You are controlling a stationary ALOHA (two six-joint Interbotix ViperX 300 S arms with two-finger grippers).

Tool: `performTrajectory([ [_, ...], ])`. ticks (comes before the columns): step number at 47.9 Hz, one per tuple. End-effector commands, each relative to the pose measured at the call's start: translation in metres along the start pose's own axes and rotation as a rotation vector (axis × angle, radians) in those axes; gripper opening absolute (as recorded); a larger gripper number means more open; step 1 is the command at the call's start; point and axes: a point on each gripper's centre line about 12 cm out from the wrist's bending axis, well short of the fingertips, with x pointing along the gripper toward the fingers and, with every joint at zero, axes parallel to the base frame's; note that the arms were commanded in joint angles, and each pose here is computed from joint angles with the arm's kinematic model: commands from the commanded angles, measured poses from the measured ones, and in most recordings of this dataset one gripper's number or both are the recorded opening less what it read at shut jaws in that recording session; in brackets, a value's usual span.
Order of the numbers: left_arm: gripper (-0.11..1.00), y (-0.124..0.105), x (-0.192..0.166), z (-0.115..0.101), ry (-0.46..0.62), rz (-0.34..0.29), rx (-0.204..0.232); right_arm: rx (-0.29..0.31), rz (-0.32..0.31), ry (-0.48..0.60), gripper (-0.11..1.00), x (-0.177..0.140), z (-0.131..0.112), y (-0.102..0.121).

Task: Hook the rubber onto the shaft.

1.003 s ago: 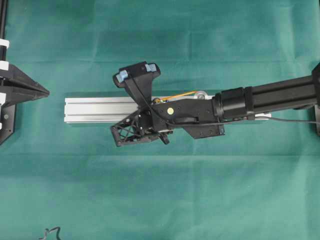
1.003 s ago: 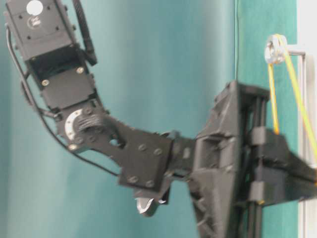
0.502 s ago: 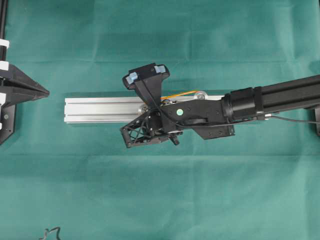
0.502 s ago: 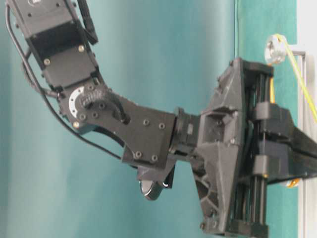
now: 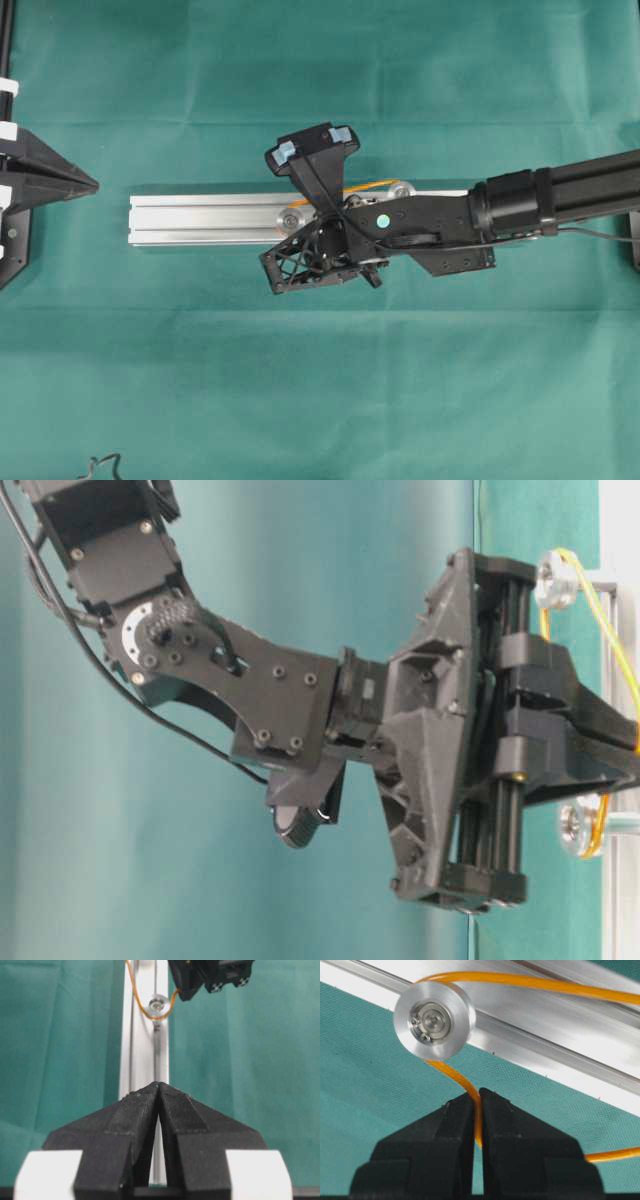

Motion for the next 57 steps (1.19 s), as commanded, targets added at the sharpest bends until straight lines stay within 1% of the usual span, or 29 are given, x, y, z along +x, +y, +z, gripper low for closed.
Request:
performTrajectory([
  [1, 0.02, 0.0006, -0.0014, 0.0078, -0.017, 0.004, 0.002, -0.006, 0.058, -0.006, 0.05, -0.0214, -0.0005, 0.0066],
  [9, 0.02, 0.0005, -0.0018, 0.0079, -0.018, 0.003, 0.001, -0.013, 0.080, -0.010, 0.05, -0.0219, -0.0003, 0.0076],
  [38, 0.02, 0.0005, -0.0014, 0.0076, -0.015, 0.003, 0.001, -0.029, 0.079, -0.029, 0.05, -0.0219, 0.0019, 0.0075],
  [44, 0.02, 0.0005, -0.0014, 0.0076, -0.015, 0.003, 0.001, -0.031, 0.079, -0.030, 0.07, -0.0226, 0.0021, 0.0075],
  [47, 0.02, 0.0005, -0.0018, 0.0077, -0.017, 0.003, 0.001, -0.033, 0.078, -0.033, 0.15, -0.0233, 0.0024, 0.0074],
  [50, 0.02, 0.0006, -0.0014, 0.0076, -0.015, 0.004, 0.002, -0.034, 0.081, -0.035, 0.29, -0.0248, 0.0028, 0.0076],
  [51, 0.02, 0.0005, -0.0018, 0.0077, -0.017, 0.003, 0.001, -0.036, 0.081, -0.038, 0.35, -0.0248, 0.0031, 0.0076],
  [52, 0.02, 0.0005, -0.0018, 0.0077, -0.017, 0.003, 0.001, -0.038, 0.083, -0.040, 0.43, -0.0255, 0.0034, 0.0077],
  [57, 0.02, 0.0005, -0.0018, 0.0077, -0.017, 0.003, 0.001, -0.046, 0.084, -0.050, 0.73, -0.0273, 0.0046, 0.0074],
])
